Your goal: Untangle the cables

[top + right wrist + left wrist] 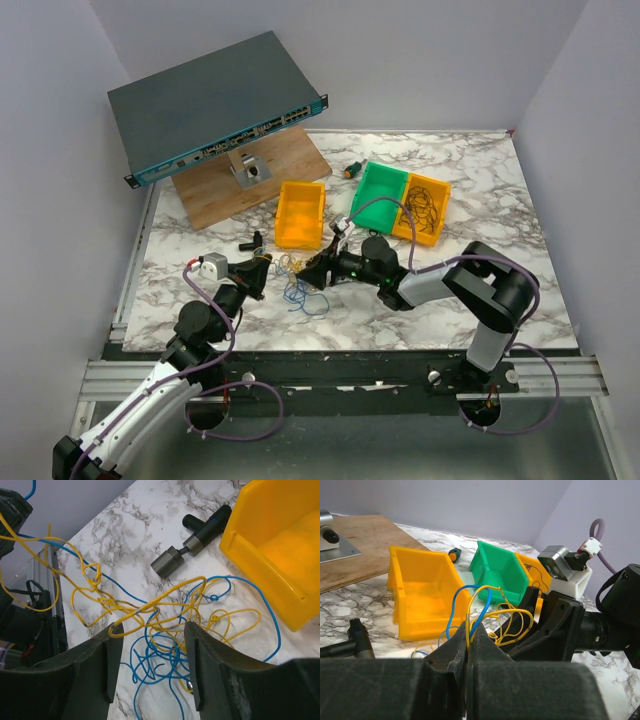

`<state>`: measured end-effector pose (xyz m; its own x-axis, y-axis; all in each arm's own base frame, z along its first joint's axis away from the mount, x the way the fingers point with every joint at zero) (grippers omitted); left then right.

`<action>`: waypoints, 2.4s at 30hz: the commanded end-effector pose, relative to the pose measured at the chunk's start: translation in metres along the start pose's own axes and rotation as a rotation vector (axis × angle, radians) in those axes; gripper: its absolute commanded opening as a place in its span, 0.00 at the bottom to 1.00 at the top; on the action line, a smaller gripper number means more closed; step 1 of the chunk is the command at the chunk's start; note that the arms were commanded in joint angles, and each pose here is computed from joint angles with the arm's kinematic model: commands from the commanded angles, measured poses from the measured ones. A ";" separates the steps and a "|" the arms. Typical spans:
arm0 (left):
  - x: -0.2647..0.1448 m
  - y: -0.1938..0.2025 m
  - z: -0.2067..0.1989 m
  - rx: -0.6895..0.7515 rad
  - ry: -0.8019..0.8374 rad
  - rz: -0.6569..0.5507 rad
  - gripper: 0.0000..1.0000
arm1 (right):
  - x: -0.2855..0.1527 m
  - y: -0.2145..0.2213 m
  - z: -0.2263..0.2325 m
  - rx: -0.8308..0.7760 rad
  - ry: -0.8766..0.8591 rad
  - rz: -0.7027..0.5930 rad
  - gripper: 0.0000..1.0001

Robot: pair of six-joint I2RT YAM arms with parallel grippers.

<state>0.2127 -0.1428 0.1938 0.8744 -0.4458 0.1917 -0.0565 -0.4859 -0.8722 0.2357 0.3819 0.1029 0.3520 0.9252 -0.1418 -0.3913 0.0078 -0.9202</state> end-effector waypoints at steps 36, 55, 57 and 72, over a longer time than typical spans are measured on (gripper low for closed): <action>-0.004 0.002 0.035 -0.015 -0.218 0.012 0.00 | -0.253 -0.070 -0.132 0.285 1.426 -0.364 0.01; -0.017 0.002 0.075 -0.050 -0.475 -0.016 0.00 | -0.344 -0.153 -0.112 0.320 1.528 -0.603 0.01; -0.017 0.004 0.074 -0.040 -0.477 0.011 0.02 | -0.347 -0.177 -0.104 0.276 1.498 -0.637 0.01; -0.004 0.018 0.059 0.008 -0.387 0.119 0.18 | -0.325 -0.355 -0.026 0.094 1.108 -0.749 0.01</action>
<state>0.2362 -0.0948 0.1389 0.9863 -0.1188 -0.1143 -0.1570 -0.4651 -0.8712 0.2754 0.0421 0.4407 0.9622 -0.2565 0.0915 0.2084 0.4773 -0.8537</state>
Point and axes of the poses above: each gripper's point midway between its finger pads, its own x axis out along the fingers, its own z axis along the line the jaws close on, y = z × x, the point moved 1 cm from there along -x, back along the fingers, and after that the axes turned 4 degrees about -x, right-handed, at the moved point
